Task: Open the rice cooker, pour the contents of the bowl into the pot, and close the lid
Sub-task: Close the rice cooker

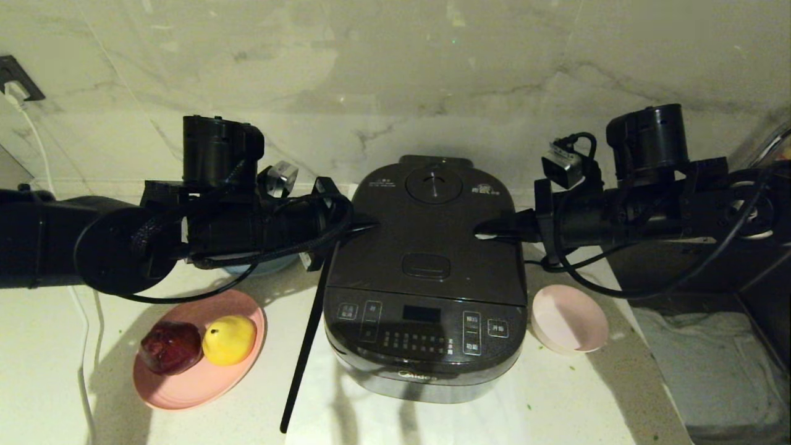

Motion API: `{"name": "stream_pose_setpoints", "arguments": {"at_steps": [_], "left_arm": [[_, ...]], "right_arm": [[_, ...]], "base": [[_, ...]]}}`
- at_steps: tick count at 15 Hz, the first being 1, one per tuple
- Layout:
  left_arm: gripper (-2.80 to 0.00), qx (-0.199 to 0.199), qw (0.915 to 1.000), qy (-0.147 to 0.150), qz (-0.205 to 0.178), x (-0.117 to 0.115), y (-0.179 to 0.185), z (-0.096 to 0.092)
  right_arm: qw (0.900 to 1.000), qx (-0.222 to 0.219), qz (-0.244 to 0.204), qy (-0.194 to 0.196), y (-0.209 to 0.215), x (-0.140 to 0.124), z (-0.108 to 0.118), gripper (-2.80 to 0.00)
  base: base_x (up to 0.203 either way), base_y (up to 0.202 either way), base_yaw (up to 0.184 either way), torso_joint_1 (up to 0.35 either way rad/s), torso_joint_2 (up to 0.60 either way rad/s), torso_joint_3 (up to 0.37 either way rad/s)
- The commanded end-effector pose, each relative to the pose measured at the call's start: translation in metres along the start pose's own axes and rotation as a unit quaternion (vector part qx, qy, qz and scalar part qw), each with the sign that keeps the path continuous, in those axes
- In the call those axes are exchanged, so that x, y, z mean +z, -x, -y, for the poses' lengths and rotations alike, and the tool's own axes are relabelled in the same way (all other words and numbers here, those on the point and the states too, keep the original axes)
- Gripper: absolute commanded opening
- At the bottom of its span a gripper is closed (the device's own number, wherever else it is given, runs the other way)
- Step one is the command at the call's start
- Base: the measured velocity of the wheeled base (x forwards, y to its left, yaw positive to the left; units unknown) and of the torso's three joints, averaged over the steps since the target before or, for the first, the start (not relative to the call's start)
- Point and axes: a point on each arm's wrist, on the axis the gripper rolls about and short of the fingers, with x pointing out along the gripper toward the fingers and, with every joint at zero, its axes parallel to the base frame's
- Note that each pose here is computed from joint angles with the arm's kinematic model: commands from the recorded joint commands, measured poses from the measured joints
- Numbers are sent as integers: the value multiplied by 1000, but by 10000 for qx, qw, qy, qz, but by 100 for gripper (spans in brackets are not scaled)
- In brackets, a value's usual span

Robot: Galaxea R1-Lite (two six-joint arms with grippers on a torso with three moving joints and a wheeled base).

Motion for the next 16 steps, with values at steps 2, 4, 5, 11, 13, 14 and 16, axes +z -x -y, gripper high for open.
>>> {"name": "stream_pose_setpoints", "arguments": {"at_steps": [2,4,5,11,13,14,16], "left_arm": [[-280,-375,9989,-132,236,7,18,24],[-280,-593,9972,-241,378,10,31,40],[-280,-674,9964,-282,428,11,37,46],[-280,-898,9937,-401,546,11,51,60],[-280,-847,9945,-373,482,8,50,57],[-280,-801,9952,-348,445,7,50,54],[-280,-750,9960,-309,366,2,51,50]], "right_arm": [[9994,188,187,236,17,0,-20,-280],[9986,276,272,352,26,-1,-30,-280],[9983,314,291,392,29,-2,-34,-280],[9968,432,395,547,41,-5,-48,-280],[9972,409,375,509,41,-6,-47,-280],[9974,395,348,486,40,-7,-46,-280],[9978,364,322,453,41,-10,-43,-280]], "base": [[0,0,0,0,0,0],[0,0,0,0,0,0],[0,0,0,0,0,0],[0,0,0,0,0,0],[0,0,0,0,0,0],[0,0,0,0,0,0],[0,0,0,0,0,0]]}}
